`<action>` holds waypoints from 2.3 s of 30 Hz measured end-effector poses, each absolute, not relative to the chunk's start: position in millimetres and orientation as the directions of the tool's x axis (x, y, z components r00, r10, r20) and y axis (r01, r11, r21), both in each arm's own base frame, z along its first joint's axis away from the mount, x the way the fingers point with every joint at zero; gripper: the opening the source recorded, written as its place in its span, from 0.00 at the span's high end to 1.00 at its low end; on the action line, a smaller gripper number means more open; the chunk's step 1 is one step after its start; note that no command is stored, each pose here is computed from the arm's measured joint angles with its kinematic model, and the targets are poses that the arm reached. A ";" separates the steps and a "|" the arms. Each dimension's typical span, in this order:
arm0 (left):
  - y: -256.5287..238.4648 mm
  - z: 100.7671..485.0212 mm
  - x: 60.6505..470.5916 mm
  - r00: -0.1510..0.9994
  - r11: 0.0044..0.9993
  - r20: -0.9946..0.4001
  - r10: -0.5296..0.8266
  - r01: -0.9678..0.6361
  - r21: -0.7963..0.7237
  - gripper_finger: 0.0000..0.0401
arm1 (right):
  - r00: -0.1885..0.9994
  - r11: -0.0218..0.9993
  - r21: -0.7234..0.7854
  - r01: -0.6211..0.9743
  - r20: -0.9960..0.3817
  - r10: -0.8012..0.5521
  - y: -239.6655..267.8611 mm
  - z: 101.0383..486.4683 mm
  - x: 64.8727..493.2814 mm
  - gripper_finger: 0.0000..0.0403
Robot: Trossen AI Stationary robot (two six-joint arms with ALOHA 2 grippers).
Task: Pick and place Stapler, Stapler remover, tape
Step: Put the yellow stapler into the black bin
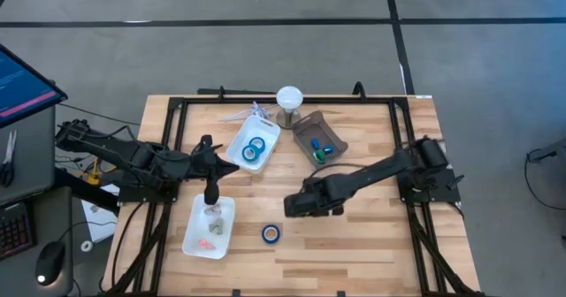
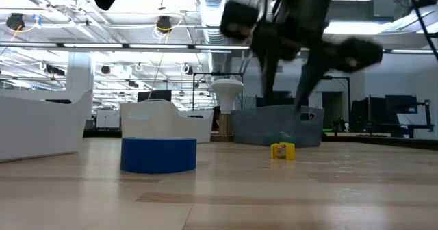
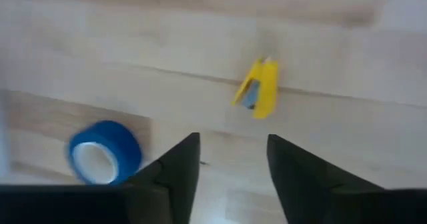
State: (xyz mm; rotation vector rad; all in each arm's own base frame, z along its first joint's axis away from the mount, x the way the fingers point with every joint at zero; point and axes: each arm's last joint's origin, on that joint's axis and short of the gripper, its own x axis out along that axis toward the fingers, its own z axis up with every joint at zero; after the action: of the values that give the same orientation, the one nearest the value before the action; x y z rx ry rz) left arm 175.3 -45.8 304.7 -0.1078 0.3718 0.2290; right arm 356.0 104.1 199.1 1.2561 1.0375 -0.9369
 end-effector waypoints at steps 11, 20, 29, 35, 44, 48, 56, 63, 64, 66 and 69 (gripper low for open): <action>-46.6 300.3 177.2 0.893 0.974 -0.402 0.201 -0.226 -0.014 1.00 | 0.188 0.105 0.190 0.976 -0.982 0.030 114.5 161.1 391.5 0.39; -46.7 300.0 177.4 0.892 0.974 -0.404 0.201 -0.225 -0.012 1.00 | 0.132 0.118 0.126 0.985 -0.990 -0.042 106.7 168.4 396.2 0.45; -46.7 300.0 177.4 0.892 0.974 -0.405 0.201 -0.225 -0.012 1.00 | 0.059 0.155 0.048 0.987 -0.996 -0.066 91.1 186.9 396.3 0.49; -46.7 300.0 177.4 0.892 0.974 -0.405 0.202 -0.226 -0.012 1.00 | 0.016 0.153 0.012 0.988 -0.999 -0.027 92.5 182.8 394.5 0.48; -46.7 300.0 177.4 0.892 0.974 -0.404 0.202 -0.226 -0.012 1.00 | 0.030 0.153 0.023 0.988 -0.999 -0.045 91.9 178.3 394.4 0.49; -46.7 300.0 177.4 0.892 0.974 -0.404 0.202 -0.227 -0.016 1.00 | 0.013 0.146 0.006 0.989 -0.999 -0.047 91.3 170.5 390.9 0.49; -46.7 300.0 177.4 0.892 0.973 -0.404 0.202 -0.228 -0.019 1.00 | 0.005 0.161 0.002 0.987 -1.000 -0.020 91.5 159.3 387.6 0.51; -46.8 300.0 177.4 0.892 0.974 -0.404 0.201 -0.228 -0.019 1.00 | 0.025 0.165 0.022 0.986 -1.000 -0.017 89.3 158.6 389.8 0.55; -46.7 300.0 177.4 0.892 0.973 -0.404 0.201 -0.228 -0.019 1.00 | 0.027 0.172 0.023 0.985 -0.999 -0.018 89.2 158.6 390.0 0.56; -46.8 300.0 177.4 0.892 0.973 -0.404 0.201 -0.228 -0.019 1.00 | 0.027 0.174 0.023 0.984 -0.999 -0.019 87.0 158.6 390.5 0.57; -46.8 300.0 177.4 0.892 0.974 -0.404 0.201 -0.228 -0.019 1.00 | 0.026 0.175 0.022 0.984 -0.999 -0.021 83.8 158.6 391.1 0.58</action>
State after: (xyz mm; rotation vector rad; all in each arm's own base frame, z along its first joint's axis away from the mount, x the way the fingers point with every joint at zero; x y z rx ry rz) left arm 177.4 -46.8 300.0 -0.0663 0.4122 0.2226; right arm 391.1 83.8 158.6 1.0743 1.2527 -1.0729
